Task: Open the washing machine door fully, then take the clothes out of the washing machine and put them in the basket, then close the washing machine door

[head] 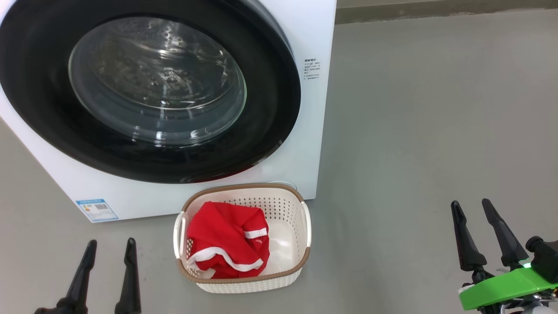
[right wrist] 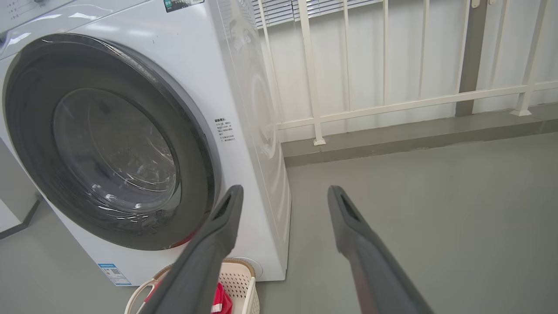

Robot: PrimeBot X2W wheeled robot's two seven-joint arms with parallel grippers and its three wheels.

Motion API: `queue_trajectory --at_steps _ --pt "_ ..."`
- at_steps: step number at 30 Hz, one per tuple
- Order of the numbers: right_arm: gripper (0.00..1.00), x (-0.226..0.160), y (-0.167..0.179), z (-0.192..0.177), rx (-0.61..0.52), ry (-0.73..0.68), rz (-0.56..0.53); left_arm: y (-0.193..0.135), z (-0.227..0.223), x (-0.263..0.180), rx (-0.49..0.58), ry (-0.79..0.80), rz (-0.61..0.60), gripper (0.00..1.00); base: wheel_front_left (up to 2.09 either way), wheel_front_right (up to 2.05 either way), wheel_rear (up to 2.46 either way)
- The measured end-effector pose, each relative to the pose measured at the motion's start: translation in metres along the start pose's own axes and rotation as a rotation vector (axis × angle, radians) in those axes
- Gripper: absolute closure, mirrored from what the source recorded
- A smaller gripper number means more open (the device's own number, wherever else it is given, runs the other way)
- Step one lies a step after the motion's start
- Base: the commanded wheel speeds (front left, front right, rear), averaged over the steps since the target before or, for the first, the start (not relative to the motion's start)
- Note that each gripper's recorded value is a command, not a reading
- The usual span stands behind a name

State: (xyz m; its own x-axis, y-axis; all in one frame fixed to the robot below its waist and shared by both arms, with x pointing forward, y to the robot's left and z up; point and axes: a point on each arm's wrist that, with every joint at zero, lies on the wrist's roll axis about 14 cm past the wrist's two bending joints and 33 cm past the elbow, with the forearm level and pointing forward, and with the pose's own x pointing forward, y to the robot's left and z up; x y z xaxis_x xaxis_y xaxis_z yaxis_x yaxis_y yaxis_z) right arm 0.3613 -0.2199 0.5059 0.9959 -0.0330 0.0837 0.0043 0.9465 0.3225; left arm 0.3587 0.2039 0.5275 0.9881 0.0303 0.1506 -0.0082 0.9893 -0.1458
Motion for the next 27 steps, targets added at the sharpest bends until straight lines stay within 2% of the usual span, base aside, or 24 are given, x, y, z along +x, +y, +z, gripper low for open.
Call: queue_trajectory --at_steps 13,14,21,27 --pt "0.00 -0.002 0.005 0.001 0.001 -0.001 0.018 0.002 0.005 -0.004 0.007 -0.013 0.006 0.00 0.00 0.00 0.00" --pt "1.00 -0.002 0.005 0.000 0.001 0.002 0.019 0.003 0.006 -0.004 0.007 -0.015 0.008 1.00 0.00 0.00 0.00" --pt "1.00 -0.018 0.004 -0.037 0.045 0.106 -0.021 0.003 -0.025 -0.017 -0.025 0.083 0.033 1.00 0.00 0.00 0.00" --pt "1.00 -0.021 0.001 -0.041 0.092 0.124 -0.041 0.005 -0.029 -0.018 -0.085 0.098 0.051 1.00 0.00 0.00 0.00"
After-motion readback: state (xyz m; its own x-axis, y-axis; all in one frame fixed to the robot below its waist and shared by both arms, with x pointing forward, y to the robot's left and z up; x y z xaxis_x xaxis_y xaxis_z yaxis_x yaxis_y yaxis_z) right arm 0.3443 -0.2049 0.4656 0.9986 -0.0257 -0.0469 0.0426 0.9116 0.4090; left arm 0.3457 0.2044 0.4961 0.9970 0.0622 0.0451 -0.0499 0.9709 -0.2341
